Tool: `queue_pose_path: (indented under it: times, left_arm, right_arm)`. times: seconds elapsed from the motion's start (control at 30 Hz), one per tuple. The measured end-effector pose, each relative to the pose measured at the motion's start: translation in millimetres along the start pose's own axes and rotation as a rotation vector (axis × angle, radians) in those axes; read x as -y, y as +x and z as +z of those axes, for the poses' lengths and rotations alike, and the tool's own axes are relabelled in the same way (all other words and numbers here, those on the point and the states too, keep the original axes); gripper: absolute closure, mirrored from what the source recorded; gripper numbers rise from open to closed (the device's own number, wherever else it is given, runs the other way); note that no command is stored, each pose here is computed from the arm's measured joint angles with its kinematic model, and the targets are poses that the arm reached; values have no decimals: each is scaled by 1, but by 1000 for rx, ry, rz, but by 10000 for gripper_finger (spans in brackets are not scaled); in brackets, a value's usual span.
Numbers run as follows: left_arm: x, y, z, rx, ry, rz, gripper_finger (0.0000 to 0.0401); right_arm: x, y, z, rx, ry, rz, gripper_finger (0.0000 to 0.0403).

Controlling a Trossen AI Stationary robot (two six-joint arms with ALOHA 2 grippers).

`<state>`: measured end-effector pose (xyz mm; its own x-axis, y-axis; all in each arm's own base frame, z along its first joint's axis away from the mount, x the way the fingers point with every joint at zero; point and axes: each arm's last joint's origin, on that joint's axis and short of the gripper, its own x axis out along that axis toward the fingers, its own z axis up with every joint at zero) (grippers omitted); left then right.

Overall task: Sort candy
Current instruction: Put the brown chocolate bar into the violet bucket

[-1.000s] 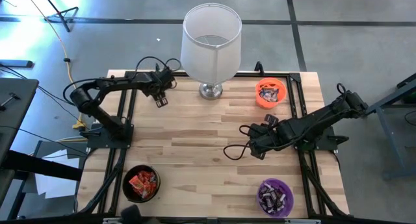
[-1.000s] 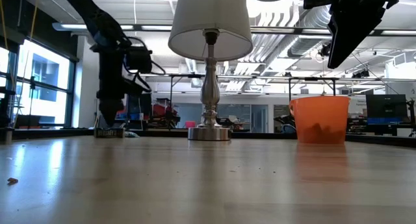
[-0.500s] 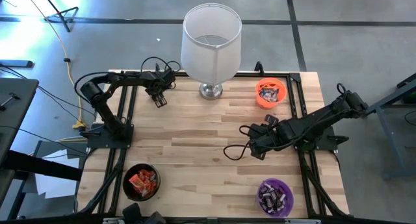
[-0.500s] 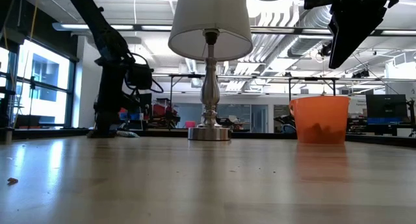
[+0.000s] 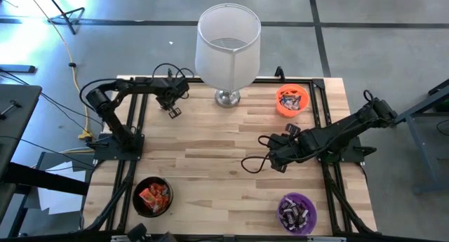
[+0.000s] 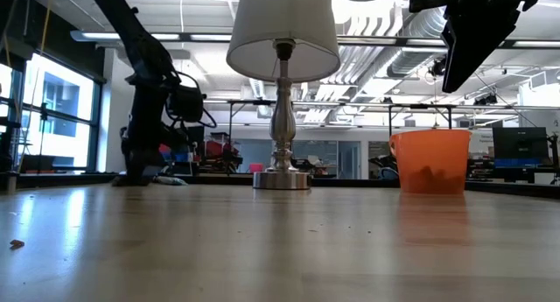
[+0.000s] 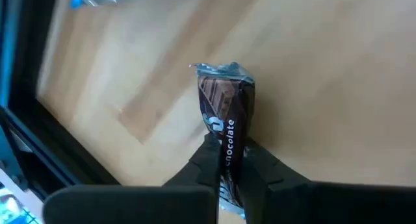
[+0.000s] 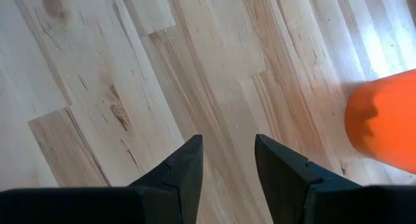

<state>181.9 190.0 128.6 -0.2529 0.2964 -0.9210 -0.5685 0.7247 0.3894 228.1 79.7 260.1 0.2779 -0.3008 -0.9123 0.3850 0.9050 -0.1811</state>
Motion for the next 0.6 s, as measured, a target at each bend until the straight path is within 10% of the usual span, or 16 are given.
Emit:
queue_pose_path:
  times: [0.6]
  left_arm:
    - [32,-116,-27,509,-148,-300,400]
  right_arm:
    - [1,0,6,97,19,-64,268]
